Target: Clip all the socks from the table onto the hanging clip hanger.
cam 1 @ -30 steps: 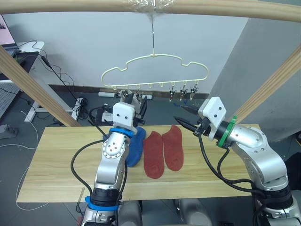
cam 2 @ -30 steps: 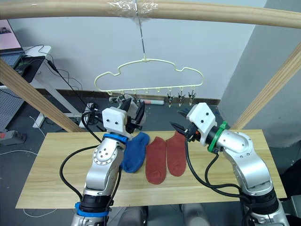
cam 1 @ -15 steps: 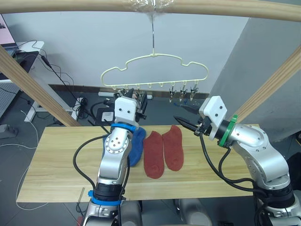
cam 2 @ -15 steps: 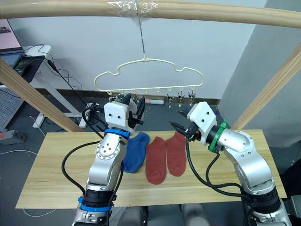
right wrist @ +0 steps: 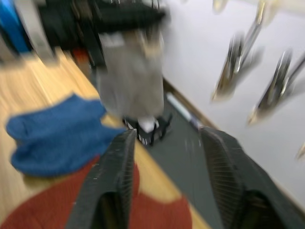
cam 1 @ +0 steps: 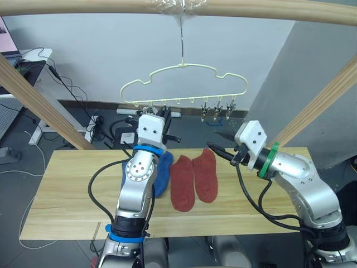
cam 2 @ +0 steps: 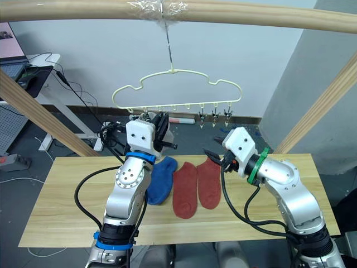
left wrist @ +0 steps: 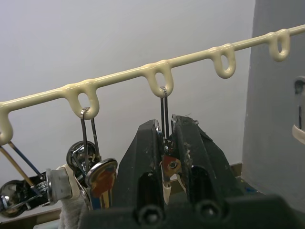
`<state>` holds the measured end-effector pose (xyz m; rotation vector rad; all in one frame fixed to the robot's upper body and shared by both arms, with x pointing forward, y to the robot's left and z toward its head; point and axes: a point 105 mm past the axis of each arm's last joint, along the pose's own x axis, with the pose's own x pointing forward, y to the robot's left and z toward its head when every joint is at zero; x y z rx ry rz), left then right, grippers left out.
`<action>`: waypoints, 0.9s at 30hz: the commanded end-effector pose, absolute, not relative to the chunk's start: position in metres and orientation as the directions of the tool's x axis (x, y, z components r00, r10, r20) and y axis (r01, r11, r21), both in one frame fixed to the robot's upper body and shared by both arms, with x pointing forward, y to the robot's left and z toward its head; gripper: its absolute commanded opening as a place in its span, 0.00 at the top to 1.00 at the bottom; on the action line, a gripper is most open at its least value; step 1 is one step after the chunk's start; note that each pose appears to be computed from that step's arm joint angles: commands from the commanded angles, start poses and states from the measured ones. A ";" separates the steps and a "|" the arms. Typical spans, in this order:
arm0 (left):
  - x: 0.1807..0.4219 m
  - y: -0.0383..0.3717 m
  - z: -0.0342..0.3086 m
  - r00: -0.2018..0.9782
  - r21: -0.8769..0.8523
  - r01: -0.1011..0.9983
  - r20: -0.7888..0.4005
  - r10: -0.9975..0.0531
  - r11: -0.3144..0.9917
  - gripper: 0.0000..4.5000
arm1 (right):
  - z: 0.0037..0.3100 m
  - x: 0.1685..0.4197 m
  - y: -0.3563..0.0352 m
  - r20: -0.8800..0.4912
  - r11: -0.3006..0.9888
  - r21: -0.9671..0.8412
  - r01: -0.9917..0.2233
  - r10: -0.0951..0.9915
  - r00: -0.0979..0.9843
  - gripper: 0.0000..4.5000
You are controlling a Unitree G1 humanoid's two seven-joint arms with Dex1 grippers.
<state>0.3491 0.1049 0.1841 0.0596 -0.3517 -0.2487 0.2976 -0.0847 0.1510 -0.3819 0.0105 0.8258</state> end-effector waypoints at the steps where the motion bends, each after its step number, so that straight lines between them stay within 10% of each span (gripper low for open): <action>1: 0.343 0.106 0.197 0.886 0.124 0.244 0.374 -0.273 0.962 0.96 | 0.128 0.307 -0.085 -0.203 0.657 -0.339 -0.674 0.649 0.734 0.25; 4: 0.341 0.107 0.196 0.881 0.129 0.270 0.367 -0.299 0.954 0.96 | 0.098 0.322 -0.081 -0.243 0.708 -0.346 -0.615 0.565 0.788 0.01; 18: 0.337 0.113 0.197 0.861 0.111 0.373 0.329 -0.388 0.921 0.96 | 0.026 0.371 -0.070 -0.299 0.859 -0.225 -0.459 0.388 0.872 0.00; 27: 0.335 0.111 0.204 0.827 0.048 0.475 0.317 -0.464 0.879 0.96 | 0.012 0.366 -0.057 -0.328 0.856 -0.176 -0.487 0.415 0.849 0.62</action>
